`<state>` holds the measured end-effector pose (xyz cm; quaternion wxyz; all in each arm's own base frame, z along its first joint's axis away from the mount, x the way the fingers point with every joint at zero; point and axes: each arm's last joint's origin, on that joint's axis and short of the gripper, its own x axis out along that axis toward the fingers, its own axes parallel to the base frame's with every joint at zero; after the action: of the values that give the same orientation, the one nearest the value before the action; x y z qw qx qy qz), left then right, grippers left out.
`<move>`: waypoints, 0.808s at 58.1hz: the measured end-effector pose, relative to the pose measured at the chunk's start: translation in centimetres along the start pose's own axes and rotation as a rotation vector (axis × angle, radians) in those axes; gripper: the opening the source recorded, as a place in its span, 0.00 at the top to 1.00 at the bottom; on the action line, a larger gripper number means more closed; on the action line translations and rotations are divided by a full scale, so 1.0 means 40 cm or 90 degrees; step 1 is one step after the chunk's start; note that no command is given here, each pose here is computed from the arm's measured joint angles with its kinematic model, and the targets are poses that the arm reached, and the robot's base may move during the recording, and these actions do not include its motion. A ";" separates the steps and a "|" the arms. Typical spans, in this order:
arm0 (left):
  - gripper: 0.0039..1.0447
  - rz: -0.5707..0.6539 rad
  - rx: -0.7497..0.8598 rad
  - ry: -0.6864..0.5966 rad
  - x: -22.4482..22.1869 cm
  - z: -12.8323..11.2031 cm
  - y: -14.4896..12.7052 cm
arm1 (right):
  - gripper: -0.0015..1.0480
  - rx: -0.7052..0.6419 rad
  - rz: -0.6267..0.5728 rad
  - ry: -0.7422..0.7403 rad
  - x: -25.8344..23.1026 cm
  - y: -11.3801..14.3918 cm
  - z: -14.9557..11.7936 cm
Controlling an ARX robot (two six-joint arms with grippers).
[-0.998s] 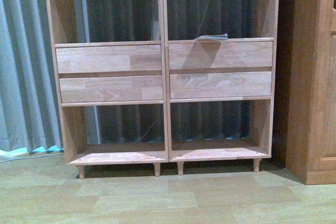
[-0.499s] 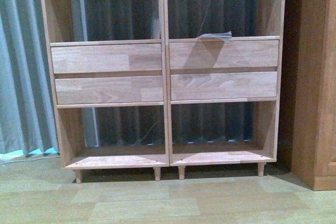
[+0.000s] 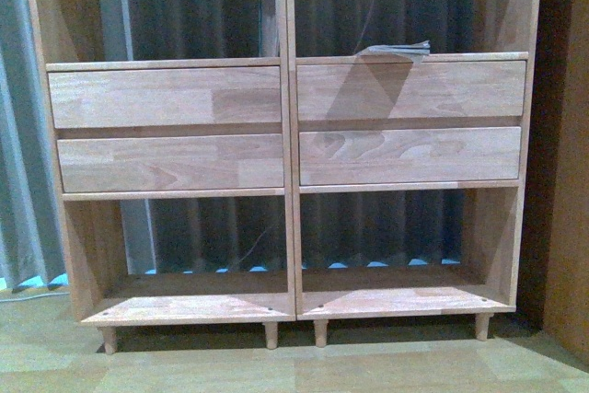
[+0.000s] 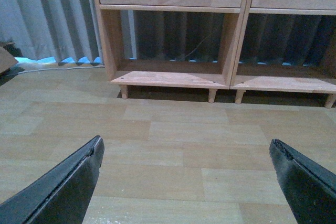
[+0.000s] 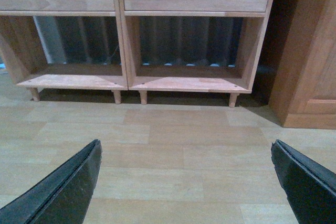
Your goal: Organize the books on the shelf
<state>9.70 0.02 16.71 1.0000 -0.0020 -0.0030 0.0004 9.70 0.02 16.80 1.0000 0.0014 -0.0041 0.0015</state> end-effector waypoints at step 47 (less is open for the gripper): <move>0.07 0.001 0.000 0.000 0.000 0.000 0.000 | 0.07 0.000 0.000 0.000 0.000 0.000 0.000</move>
<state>9.70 0.02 16.71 1.0000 -0.0022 -0.0030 0.0013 9.70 0.02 16.80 1.0000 0.0014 -0.0041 0.0015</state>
